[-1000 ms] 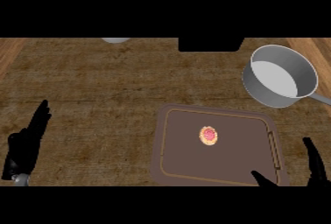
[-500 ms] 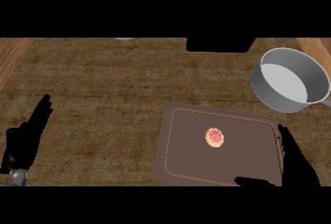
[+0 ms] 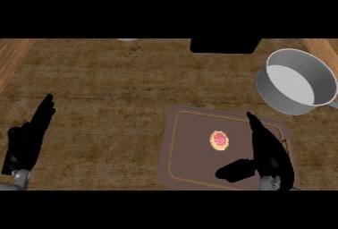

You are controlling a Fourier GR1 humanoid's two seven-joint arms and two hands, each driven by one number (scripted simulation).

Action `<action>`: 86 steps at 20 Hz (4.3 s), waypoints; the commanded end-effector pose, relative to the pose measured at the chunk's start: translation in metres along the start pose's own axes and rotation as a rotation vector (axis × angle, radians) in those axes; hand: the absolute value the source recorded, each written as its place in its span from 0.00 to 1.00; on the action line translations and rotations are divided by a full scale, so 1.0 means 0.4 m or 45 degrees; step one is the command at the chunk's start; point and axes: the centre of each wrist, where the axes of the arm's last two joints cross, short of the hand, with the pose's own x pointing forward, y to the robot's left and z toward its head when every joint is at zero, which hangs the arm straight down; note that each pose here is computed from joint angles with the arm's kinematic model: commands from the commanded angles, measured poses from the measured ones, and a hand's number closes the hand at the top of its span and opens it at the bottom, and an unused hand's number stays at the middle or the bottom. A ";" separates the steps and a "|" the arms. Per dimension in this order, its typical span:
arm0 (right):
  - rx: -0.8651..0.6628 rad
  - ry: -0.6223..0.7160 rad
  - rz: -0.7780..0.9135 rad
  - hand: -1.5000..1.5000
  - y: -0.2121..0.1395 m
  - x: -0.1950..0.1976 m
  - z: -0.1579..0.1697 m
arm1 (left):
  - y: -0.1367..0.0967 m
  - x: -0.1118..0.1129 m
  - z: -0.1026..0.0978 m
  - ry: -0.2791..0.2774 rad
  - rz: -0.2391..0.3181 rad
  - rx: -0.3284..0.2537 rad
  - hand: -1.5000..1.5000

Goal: Pick the cupcake from the tray and place it in the pot

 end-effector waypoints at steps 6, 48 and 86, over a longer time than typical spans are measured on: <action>0.163 0.213 0.193 0.00 0.001 0.137 -0.061 | -0.026 -0.035 0.027 0.029 0.013 0.006 0.50; 0.277 0.249 0.356 1.00 0.174 0.130 -0.195 | 0.021 -0.011 0.000 0.026 0.016 0.035 0.50; -0.932 -0.586 0.098 1.00 -0.427 0.062 -0.141 | 0.045 0.017 0.017 0.019 -0.005 0.032 0.50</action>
